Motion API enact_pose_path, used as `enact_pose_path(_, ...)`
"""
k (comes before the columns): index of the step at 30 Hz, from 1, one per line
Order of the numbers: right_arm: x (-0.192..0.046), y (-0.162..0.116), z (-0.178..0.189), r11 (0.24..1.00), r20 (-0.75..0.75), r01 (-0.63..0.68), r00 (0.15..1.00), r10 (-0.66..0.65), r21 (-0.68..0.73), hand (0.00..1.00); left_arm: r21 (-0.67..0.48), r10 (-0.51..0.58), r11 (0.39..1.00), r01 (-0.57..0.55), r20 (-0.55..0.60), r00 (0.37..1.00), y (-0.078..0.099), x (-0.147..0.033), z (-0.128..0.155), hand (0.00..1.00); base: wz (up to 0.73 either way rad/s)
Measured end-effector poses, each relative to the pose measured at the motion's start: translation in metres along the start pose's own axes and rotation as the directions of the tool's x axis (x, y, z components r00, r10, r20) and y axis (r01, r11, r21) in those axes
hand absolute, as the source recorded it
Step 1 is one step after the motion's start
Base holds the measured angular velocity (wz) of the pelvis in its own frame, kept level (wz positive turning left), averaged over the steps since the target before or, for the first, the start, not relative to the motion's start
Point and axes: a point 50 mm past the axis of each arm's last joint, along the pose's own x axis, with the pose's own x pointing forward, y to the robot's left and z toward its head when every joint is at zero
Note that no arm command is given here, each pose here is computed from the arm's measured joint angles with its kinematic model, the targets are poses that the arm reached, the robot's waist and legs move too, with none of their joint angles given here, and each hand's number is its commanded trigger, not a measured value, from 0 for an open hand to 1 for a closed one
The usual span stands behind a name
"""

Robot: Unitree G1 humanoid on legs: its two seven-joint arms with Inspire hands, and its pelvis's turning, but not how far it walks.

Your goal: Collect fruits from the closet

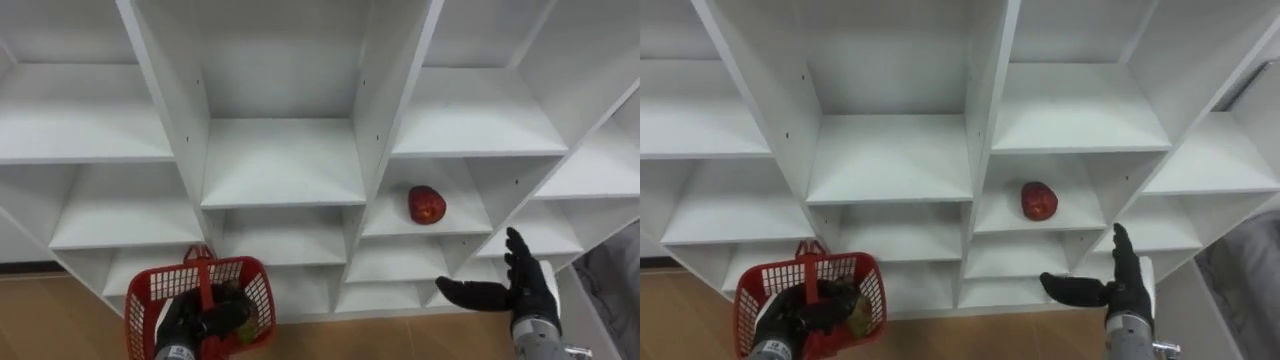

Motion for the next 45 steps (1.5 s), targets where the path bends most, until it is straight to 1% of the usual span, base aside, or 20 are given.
enact_pose_path(3, 0.002, -0.004, 0.002, 1.000, 0.002, 0.025, 1.000, -0.025, 0.011, 0.00, 0.005, -0.016, 1.000, 0.016, -0.009, 1.000, 0.000, 0.000, -0.001, 1.00, 0.08)
enact_pose_path(5, 0.004, -0.005, 0.004, 0.999, 0.002, 0.036, 0.999, -0.037, 0.036, 0.00, 0.034, -0.033, 0.999, 0.034, -0.015, 0.999, 0.002, 0.000, -0.001, 1.00, 0.08)
enact_pose_path(10, 0.009, -0.006, 0.009, 0.999, 0.002, 0.034, 0.999, -0.034, 0.032, 0.00, 0.075, -0.059, 0.995, 0.060, -0.018, 0.998, 0.005, 0.000, -0.001, 1.00, 0.08)
enact_pose_path(17, 0.033, -0.006, 0.023, 0.999, -0.009, 0.042, 0.999, -0.042, 0.009, 0.00, 0.148, -0.082, 0.985, 0.086, -0.037, 0.996, 0.009, 0.000, -0.002, 1.00, 0.13)
enact_pose_path(20, 0.038, -0.005, 0.027, 0.999, -0.014, 0.041, 0.999, -0.041, 0.026, 0.00, 0.160, -0.108, 0.981, 0.114, -0.051, 0.993, 0.007, -0.001, -0.003, 1.00, 0.17)
enact_pose_path(24, 0.047, -0.005, 0.038, 1.000, 0.002, 0.020, 1.000, -0.020, 0.002, 0.00, 0.198, -0.153, 0.966, 0.164, -0.070, 0.986, 0.003, -0.001, -0.006, 1.00, 0.02)
enact_pose_path(29, 0.052, -0.005, 0.049, 1.000, 0.029, 0.017, 0.999, -0.017, 0.005, 0.00, 0.198, -0.163, 0.963, 0.180, -0.100, 0.981, 0.006, -0.004, -0.014, 1.00, 0.05)
enact_pose_path(32, 0.056, -0.004, 0.057, 1.000, 0.048, 0.021, 0.999, -0.021, 0.013, 0.00, 0.198, -0.171, 0.962, 0.188, -0.102, 0.980, 0.005, -0.004, -0.014, 1.00, 0.06)
enact_pose_path(34, 0.057, -0.005, 0.056, 0.999, 0.051, 0.035, 0.998, -0.036, 0.018, 0.00, 0.197, -0.176, 0.961, 0.194, -0.106, 0.979, 0.004, -0.004, -0.015, 1.00, 0.05)
enact_pose_path(40, 0.061, -0.003, 0.044, 0.998, -0.001, 0.059, 0.998, -0.059, -0.040, 0.00, 0.194, -0.166, 0.962, 0.190, -0.133, 0.977, 0.007, -0.004, -0.022, 1.00, 0.02)
enact_pose_path(42, 0.064, -0.002, 0.050, 0.996, 0.013, 0.062, 0.998, -0.061, -0.062, 0.00, 0.191, -0.167, 0.963, 0.190, -0.134, 0.977, 0.006, -0.004, -0.023, 1.00, 0.00)
enact_pose_path(45, 0.067, 0.000, 0.060, 0.996, 0.045, 0.071, 0.997, -0.068, -0.056, 0.00, 0.189, -0.161, 0.964, 0.186, -0.143, 0.977, 0.007, -0.003, -0.024, 1.00, 0.00)
